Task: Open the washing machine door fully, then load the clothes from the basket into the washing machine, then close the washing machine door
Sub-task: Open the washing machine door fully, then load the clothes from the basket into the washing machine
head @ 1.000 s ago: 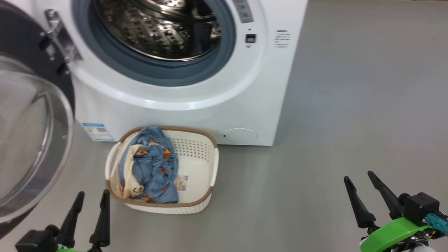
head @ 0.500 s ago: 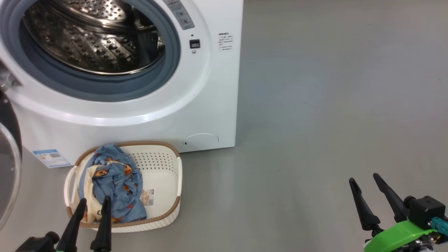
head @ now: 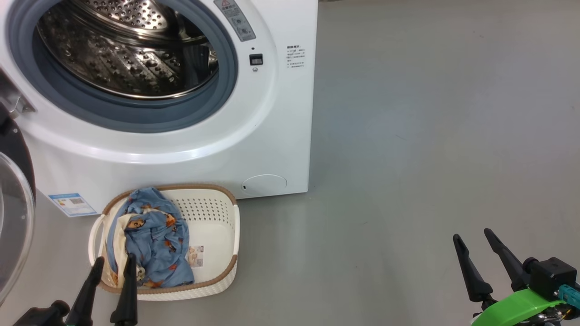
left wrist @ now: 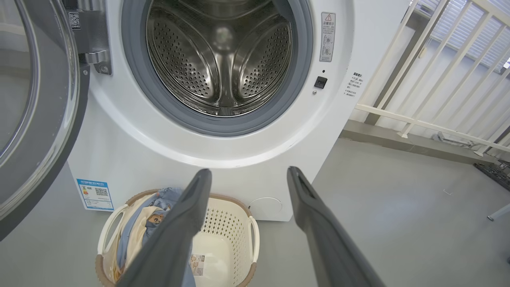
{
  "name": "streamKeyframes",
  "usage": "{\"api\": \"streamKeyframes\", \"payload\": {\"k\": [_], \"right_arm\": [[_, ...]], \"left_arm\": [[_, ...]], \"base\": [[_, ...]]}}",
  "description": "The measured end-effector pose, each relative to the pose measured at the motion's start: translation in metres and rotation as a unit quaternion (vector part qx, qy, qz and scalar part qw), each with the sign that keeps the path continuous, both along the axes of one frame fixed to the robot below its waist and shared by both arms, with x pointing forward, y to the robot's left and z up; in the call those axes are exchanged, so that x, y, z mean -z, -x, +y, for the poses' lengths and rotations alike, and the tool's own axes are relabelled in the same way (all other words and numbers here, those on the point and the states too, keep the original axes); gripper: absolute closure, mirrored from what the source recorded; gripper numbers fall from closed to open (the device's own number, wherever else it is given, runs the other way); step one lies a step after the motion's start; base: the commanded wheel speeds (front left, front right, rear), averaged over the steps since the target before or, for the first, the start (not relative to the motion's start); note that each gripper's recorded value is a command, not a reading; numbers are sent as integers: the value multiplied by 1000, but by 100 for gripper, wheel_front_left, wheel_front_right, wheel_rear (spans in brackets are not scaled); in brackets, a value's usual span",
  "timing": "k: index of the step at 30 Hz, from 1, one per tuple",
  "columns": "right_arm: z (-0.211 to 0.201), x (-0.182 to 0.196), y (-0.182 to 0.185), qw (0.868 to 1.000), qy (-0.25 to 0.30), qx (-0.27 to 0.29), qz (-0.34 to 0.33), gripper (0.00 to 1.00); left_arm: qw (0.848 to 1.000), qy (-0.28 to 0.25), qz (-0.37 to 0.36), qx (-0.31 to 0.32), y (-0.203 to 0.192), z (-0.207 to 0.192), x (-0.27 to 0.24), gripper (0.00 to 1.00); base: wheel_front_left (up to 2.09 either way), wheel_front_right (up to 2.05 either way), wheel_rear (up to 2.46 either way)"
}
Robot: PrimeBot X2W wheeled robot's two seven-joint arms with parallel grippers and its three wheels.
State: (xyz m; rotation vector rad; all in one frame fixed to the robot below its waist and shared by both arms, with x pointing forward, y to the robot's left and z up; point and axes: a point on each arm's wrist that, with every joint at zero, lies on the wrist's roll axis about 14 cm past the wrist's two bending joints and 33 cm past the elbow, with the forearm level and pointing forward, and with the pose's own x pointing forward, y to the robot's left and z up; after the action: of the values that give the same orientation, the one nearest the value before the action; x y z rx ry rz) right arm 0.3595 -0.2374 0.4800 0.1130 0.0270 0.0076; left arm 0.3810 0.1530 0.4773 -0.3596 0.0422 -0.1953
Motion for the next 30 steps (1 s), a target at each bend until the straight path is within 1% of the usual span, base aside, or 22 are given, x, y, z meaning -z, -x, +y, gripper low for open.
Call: {"api": "streamKeyframes", "payload": {"k": [5,9,24,30], "right_arm": [[4,1,-2,1000,-1,-5,1,0],[5,3,-4,1000,-1,-7,4,0],[8,10,-8,1000,-3,-11,14,0],[10,5,-14,1000,-4,-13,6,0]], "left_arm": [[1000,-1,5,-9,1,6,3,0],[1000,3,10,-12,0,7,6,0],[1000,2,15,-10,-5,8,10,0],[1000,8,11,-8,-9,5,8,0]], "base": [[5,-14,9],[43,-85,41],[122,-173,51],[96,-97,1]]}}
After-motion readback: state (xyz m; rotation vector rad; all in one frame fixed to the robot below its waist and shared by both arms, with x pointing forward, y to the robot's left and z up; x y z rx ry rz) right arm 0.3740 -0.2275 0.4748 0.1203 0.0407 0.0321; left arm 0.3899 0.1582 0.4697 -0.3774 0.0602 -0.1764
